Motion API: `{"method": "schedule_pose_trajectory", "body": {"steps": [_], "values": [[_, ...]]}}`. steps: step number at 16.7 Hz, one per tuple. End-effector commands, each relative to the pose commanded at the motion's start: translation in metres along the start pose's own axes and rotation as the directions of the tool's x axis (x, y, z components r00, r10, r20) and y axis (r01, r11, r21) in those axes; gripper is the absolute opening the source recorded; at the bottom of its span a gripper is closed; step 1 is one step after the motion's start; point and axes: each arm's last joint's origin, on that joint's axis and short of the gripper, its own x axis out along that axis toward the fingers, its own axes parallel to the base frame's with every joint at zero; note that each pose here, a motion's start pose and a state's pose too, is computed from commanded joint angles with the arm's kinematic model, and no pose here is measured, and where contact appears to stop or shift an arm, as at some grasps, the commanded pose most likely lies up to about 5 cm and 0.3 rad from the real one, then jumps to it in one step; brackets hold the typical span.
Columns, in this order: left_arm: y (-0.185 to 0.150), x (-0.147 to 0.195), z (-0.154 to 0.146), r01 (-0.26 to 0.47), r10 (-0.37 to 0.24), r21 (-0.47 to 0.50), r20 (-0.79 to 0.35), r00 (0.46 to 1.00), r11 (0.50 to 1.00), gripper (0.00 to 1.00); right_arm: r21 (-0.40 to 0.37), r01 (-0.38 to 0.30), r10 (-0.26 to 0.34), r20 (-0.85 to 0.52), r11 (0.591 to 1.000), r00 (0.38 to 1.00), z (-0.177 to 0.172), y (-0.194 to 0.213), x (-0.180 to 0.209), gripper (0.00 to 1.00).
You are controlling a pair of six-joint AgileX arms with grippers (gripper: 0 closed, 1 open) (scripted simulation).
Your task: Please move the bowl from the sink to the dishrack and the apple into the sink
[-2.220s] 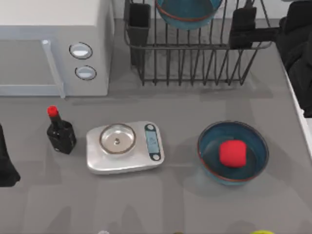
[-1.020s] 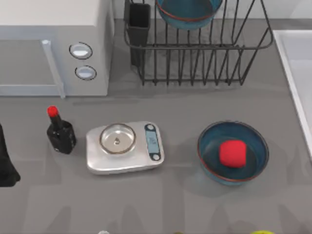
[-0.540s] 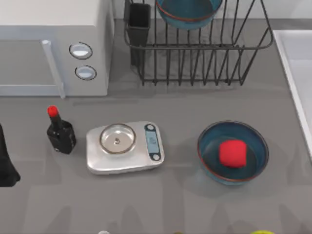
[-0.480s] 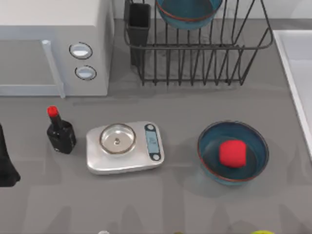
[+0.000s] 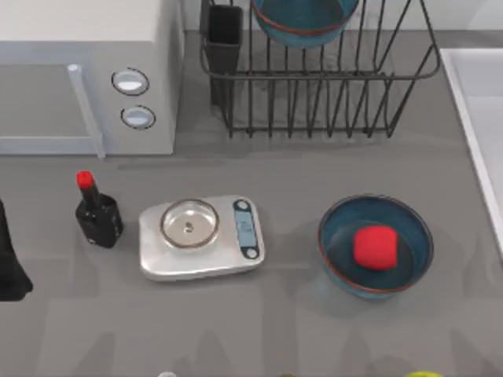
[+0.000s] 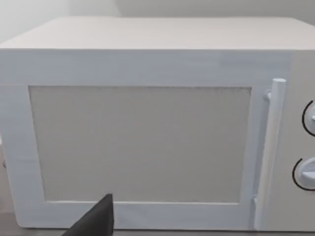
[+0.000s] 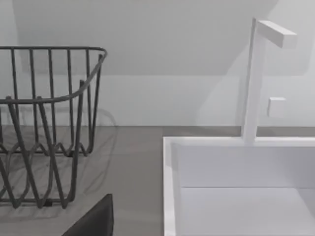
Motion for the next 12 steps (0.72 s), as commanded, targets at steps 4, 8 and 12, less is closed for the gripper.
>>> {"method": "schedule_pose_trajectory", "body": {"steps": [4,8,12], "values": [[0.0,0.0,0.0,0.0,0.0,0.0,0.0,1.0,1.0,1.0,0.0,0.0,0.0,0.0,1.0,1.0,0.0,0.0,0.0,1.0],[0.0,0.0,0.0,0.0,0.0,0.0,0.0,1.0,1.0,1.0,0.004,-0.003,0.003,-0.008,1.0,1.0,0.002,0.0,0.0,1.0],[0.0,0.0,0.0,0.0,0.0,0.0,0.0,1.0,1.0,1.0,0.052,-0.044,0.05,-0.123,0.998,0.991,0.028,0.006,0.003,1.0]]}}
